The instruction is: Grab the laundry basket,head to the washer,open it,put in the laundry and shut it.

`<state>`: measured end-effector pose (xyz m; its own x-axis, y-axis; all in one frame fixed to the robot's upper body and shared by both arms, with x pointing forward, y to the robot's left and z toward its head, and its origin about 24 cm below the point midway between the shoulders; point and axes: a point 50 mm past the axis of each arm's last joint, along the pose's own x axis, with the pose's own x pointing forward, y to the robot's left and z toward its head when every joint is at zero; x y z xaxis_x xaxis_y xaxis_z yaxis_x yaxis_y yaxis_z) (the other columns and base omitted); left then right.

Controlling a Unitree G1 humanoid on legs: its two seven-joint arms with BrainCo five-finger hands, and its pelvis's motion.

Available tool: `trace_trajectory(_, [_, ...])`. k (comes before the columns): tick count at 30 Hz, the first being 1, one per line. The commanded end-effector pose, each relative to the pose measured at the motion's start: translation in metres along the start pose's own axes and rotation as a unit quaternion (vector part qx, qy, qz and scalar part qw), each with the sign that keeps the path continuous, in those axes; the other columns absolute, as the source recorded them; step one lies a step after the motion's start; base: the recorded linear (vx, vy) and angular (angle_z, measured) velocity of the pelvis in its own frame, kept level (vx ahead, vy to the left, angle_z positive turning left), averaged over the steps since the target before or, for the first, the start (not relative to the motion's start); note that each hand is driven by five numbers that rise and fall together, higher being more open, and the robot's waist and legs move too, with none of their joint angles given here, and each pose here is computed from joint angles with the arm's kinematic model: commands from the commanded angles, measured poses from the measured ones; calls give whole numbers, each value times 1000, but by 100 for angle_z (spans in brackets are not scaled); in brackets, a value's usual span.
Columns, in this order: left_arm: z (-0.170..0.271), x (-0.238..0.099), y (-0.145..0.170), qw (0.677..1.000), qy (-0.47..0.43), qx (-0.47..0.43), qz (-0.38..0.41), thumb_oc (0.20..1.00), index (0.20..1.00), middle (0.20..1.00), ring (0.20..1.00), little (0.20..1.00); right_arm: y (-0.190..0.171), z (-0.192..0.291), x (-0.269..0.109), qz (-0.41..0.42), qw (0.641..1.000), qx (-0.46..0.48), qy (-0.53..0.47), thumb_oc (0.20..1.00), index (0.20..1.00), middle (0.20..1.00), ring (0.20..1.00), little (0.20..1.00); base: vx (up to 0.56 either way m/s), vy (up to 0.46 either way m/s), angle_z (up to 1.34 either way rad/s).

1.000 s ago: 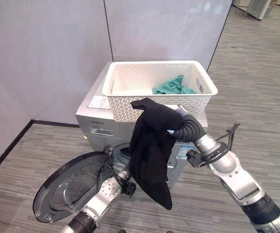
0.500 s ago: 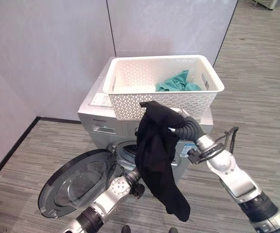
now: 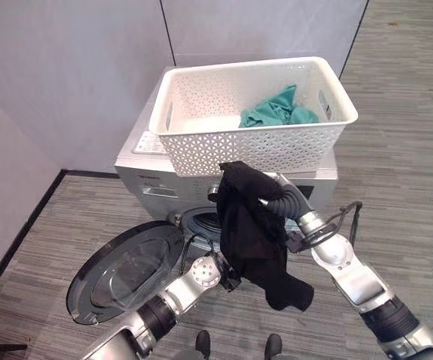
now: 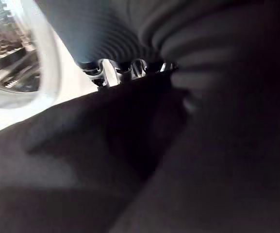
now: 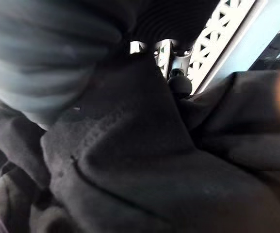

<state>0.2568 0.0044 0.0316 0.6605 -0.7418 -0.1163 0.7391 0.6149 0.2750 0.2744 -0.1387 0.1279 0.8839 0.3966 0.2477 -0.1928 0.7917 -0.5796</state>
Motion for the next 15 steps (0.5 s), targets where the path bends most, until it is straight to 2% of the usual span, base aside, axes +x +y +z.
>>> trace_trajectory(1, [16, 12, -7, 996, -50, 63, -27, 1000, 1000, 1000, 1000, 1000, -11, 45, 21, -42, 991, 24, -126, 200, 200, 200, 200, 200, 3, -9, -5])
trace_trajectory(5, [18, 12, -10, 991, -58, 111, -44, 1000, 1000, 1000, 1000, 1000, -14, 46, 21, -49, 990, 23, -131, 200, 200, 200, 200, 200, 0, 0, 0])
trace_trajectory(11, [17, 12, -16, 988, -59, 128, -55, 1000, 1000, 1000, 1000, 1000, -14, 45, 21, -57, 990, 26, -129, 200, 200, 200, 200, 200, 0, 0, 0])
trace_trajectory(15, [33, 19, -11, 965, -102, 235, -57, 1000, 1000, 1000, 1000, 1000, -14, 47, 21, -65, 988, 37, -138, 200, 200, 200, 200, 200, 0, 0, 0])
